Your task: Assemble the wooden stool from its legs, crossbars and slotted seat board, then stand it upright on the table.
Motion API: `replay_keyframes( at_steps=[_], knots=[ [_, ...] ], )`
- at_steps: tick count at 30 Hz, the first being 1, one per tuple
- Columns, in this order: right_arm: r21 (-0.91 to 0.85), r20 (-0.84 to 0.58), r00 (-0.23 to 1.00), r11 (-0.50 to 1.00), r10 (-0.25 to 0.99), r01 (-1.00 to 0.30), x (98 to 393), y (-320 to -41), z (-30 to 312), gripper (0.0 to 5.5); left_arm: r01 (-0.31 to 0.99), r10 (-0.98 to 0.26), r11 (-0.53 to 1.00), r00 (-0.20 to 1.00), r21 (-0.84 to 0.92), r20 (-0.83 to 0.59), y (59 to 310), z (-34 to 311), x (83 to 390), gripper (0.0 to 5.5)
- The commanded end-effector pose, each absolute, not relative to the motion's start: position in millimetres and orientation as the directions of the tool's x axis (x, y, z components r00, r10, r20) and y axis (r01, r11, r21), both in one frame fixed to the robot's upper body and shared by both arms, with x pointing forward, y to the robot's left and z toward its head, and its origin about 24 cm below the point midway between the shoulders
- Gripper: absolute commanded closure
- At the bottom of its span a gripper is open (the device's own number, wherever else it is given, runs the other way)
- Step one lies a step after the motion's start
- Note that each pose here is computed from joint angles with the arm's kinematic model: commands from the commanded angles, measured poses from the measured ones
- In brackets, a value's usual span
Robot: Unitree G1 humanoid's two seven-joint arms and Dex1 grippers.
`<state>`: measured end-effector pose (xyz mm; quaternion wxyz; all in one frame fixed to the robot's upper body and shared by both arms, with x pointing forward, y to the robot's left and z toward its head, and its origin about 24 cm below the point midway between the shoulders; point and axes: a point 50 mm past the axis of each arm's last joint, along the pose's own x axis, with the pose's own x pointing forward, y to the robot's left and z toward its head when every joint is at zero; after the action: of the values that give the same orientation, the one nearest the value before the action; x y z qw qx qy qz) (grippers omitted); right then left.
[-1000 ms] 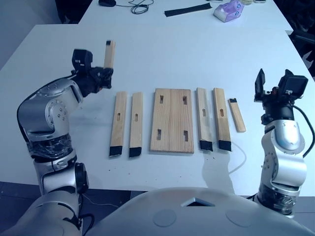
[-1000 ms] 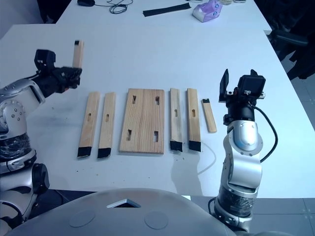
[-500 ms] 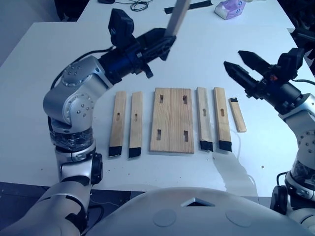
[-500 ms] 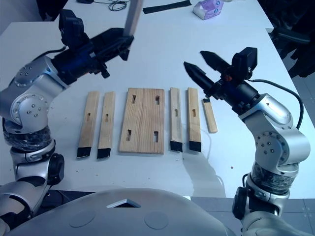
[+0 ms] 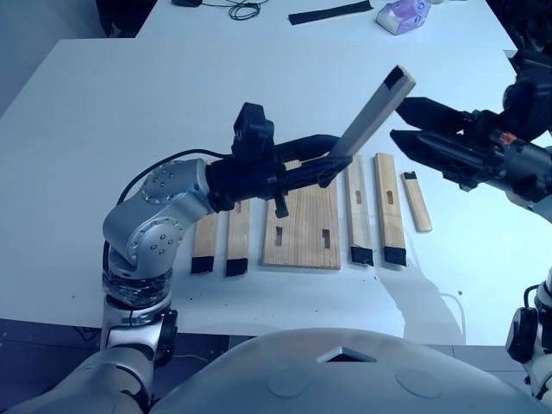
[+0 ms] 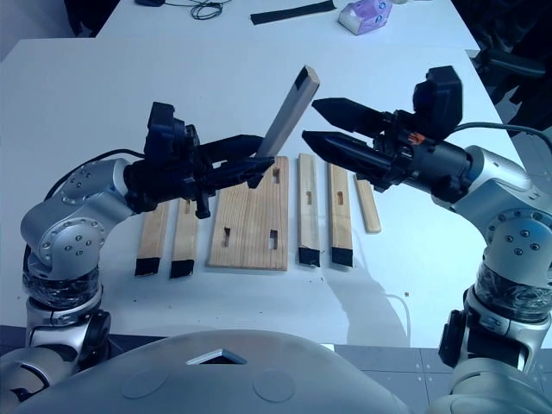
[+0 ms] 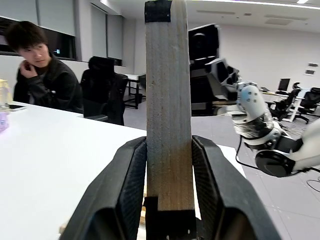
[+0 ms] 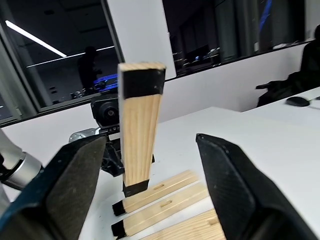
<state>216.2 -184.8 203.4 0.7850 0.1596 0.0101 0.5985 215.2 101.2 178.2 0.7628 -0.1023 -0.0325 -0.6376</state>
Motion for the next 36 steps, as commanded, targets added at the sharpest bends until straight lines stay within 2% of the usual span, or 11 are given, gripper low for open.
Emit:
replay_keyframes(
  at_steps=[1, 5, 12, 23, 31, 36],
  knots=[
    [0.228, 0.176, 0.209, 0.167, 0.962, -0.959, 213.1, -175.7, 210.9, 2.17, 0.982, -0.97, 0.142, 0.162, -0.122, 0.18, 100.4, 183.1, 212.8, 4.19],
    [0.213, 0.134, 0.216, 0.185, 0.967, -0.959, 214.7, -172.9, 207.2, 2.17, 0.975, -0.975, 0.094, 0.131, -0.202, 0.178, 102.0, 184.1, 214.9, 4.19],
    [0.224, 0.124, 0.135, 0.105, 0.983, -0.969, 209.7, -167.0, 207.7, 2.17, 0.963, -0.986, 0.02, 0.064, -0.268, 0.157, 104.5, 182.3, 210.1, 4.19],
    [0.232, 0.113, 0.06, 0.033, 0.992, -0.972, 206.9, -164.6, 213.5, 2.17, 0.976, -0.994, -0.05, -0.028, -0.211, 0.107, 102.9, 178.0, 202.4, 4.19],
    [0.24, 0.075, 0.001, -0.017, 0.997, -0.971, 203.0, -162.2, 211.8, 2.17, 0.978, -0.994, -0.055, -0.033, -0.2, 0.108, 101.8, 178.8, 203.5, 4.19],
    [0.24, 0.07, -0.007, -0.023, 0.998, -0.97, 201.7, -162.6, 211.6, 2.89, 0.98, -0.994, -0.05, -0.03, -0.192, 0.108, 101.3, 179.2, 204.2, 4.19]
  ],
)
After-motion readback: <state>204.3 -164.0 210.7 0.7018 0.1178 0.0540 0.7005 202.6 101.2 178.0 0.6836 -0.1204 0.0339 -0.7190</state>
